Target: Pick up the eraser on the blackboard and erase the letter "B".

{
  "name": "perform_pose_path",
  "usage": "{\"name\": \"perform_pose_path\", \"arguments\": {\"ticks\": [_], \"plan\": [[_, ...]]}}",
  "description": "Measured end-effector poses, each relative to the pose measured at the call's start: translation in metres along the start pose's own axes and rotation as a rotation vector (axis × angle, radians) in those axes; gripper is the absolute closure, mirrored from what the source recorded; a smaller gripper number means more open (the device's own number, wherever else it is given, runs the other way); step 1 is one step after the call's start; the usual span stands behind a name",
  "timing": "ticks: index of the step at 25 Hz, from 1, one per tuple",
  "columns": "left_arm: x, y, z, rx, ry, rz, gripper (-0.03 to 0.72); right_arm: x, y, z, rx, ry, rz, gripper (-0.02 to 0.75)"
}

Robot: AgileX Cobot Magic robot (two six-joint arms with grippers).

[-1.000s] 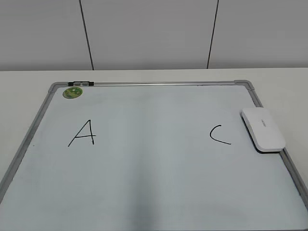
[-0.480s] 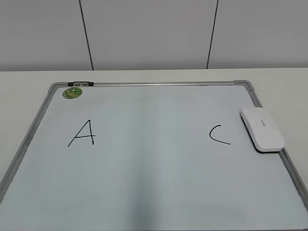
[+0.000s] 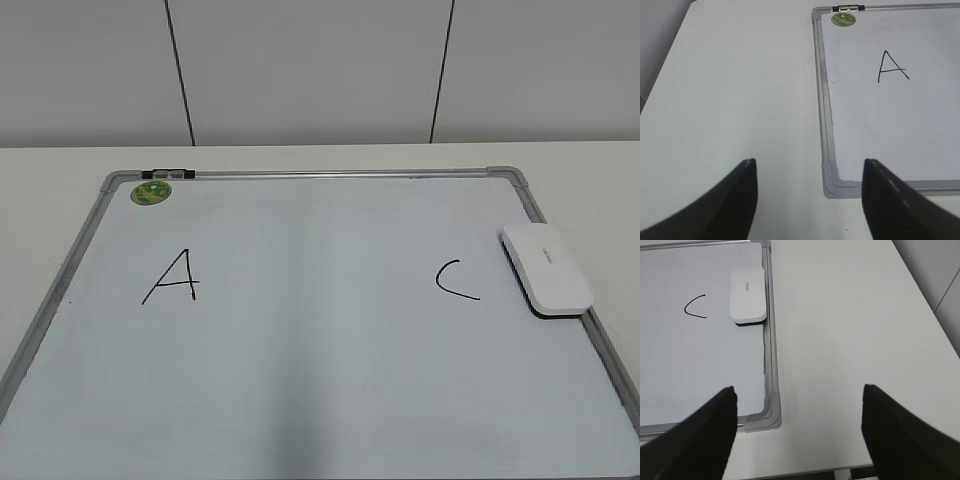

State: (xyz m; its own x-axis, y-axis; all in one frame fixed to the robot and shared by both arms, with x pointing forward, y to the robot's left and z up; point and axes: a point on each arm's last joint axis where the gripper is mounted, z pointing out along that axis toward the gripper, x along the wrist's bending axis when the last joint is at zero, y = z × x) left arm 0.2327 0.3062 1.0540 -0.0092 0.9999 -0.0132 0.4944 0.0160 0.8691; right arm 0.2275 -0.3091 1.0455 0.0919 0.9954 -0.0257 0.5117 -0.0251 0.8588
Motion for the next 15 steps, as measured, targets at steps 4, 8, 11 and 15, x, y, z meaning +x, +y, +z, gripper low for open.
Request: {"name": "perform_pose_path", "arguments": {"ticks": [4,8,11,15], "plan": [[0.0,0.0,0.0,0.0,0.0,0.0,0.191,0.0,0.0,0.0,0.0,0.0,0.0,0.164],[0.0,0.0,0.0,0.0,0.0,0.0,0.191,0.0,0.0,0.0,0.0,0.0,0.0,0.164],[0.0,0.0,0.0,0.0,0.0,0.0,0.191,0.0,0.0,0.0,0.0,0.0,0.0,0.164],[0.0,0.0,0.0,0.0,0.0,0.0,0.191,0.0,0.0,0.0,0.0,0.0,0.0,0.164]]}}
